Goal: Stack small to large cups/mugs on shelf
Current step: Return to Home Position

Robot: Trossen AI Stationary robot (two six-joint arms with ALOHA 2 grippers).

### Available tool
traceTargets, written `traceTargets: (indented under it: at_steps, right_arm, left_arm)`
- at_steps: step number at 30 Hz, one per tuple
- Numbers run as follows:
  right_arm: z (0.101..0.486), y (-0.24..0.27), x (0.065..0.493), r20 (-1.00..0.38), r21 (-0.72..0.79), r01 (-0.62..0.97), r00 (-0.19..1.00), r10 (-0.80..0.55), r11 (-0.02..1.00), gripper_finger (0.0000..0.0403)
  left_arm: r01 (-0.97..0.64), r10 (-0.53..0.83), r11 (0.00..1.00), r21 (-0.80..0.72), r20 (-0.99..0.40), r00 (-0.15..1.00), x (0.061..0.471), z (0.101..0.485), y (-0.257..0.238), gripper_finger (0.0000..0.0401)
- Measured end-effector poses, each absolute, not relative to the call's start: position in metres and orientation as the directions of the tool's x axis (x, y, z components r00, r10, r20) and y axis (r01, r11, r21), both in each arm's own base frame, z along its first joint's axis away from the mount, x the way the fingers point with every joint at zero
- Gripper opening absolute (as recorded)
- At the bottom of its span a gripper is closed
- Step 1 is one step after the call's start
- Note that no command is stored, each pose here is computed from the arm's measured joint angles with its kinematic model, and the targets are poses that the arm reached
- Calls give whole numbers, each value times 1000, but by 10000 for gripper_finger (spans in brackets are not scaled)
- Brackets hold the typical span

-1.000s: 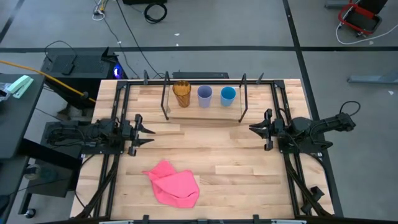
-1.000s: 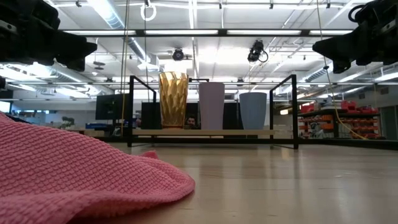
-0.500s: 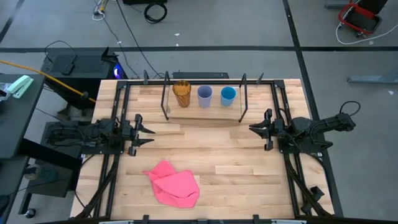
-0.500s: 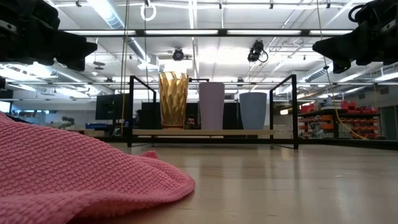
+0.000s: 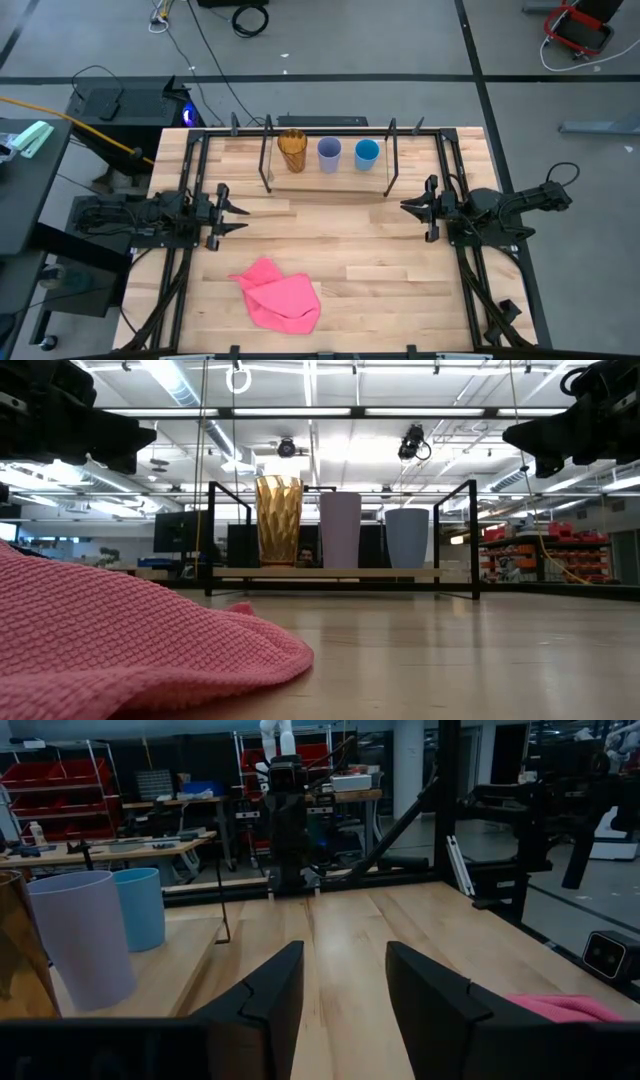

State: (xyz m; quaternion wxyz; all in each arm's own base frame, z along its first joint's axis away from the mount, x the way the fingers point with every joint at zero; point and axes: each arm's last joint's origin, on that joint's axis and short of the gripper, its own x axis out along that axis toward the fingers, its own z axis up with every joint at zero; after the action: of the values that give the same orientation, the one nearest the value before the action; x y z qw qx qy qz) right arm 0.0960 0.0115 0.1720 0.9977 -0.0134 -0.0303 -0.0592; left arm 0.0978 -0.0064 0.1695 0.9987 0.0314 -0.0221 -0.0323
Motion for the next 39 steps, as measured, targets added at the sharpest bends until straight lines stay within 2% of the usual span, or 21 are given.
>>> traceTargets:
  at_steps: [10, 39]
  right_arm:
    - [172, 12, 96, 62, -23, 119, 991, -117, 993, 52]
    - [172, 12, 96, 62, -23, 119, 991, -117, 993, 52]
  left_arm:
    - [63, -66, 996, 64, 42, 997, 98, 170, -6, 142]
    - [63, -66, 996, 64, 42, 997, 98, 170, -6, 153]
